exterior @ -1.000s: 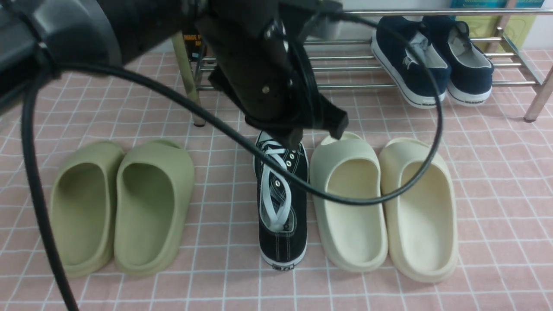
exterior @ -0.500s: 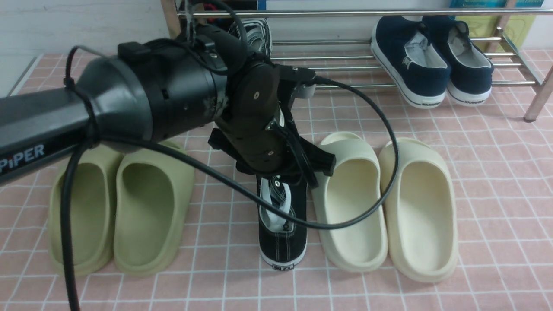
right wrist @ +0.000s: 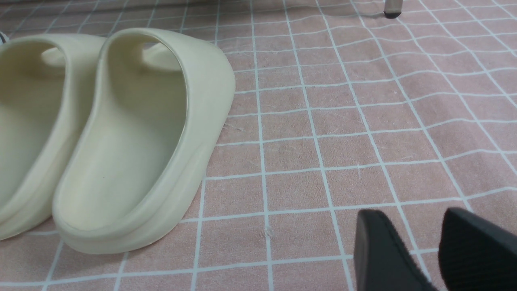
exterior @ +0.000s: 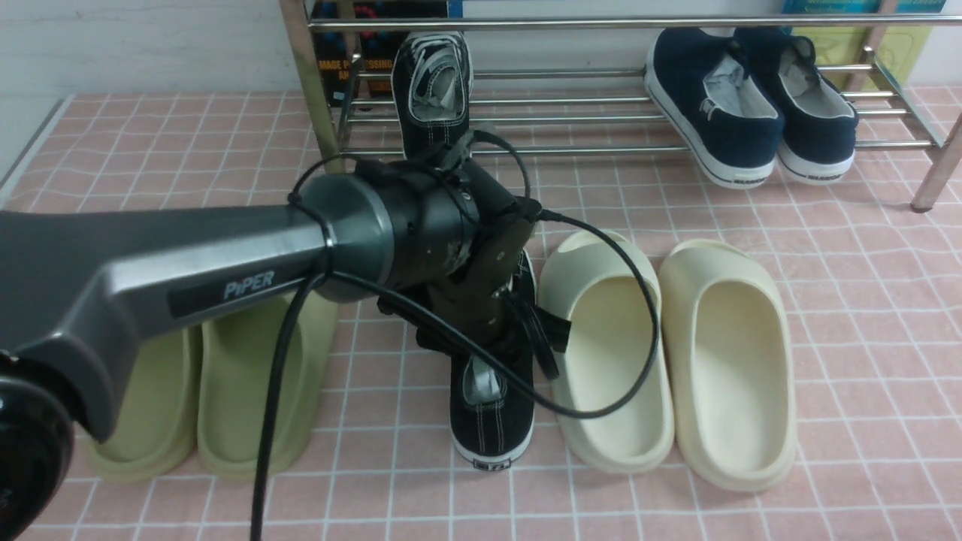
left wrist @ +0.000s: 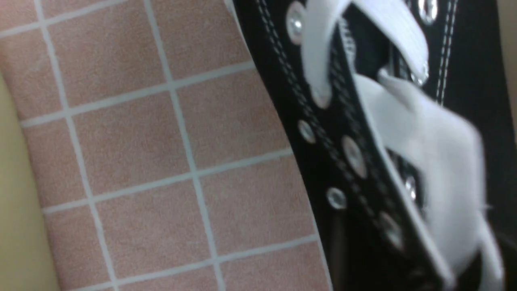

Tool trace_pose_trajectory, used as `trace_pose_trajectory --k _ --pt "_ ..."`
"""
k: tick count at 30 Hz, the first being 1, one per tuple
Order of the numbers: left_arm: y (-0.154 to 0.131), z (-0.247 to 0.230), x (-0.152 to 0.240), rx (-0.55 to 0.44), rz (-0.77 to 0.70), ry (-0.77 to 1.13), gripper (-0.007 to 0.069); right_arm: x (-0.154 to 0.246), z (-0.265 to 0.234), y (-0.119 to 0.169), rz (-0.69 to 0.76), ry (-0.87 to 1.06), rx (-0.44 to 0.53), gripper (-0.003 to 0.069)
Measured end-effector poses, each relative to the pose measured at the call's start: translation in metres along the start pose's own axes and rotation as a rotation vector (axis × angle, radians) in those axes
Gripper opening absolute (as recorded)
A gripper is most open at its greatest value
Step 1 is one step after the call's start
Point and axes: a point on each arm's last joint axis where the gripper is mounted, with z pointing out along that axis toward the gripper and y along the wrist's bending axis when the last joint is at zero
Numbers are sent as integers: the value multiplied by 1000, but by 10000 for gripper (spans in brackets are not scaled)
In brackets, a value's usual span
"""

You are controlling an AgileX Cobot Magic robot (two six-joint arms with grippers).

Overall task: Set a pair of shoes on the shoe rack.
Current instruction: Use the left arm to grab the shoe closest to it, then use the left arm to put a shoe into the shoe rack

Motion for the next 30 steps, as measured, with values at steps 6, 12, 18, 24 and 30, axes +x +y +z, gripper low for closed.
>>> trace_pose_trajectory --k 6,12,18,24,30 --pt "2 -3 -3 -23 -56 -20 63 0 0 0 0 0 0 237" --pt "2 -37 -27 -49 -40 -43 62 0 0 0 0 0 0 237" --pt "0 -75 -55 -45 -23 -93 62 0 0 0 0 0 0 237" --pt "-12 -85 -82 -2 -67 -124 62 0 0 0 0 0 0 237" --pt "-27 -78 -96 46 -98 -126 62 0 0 0 0 0 0 237"
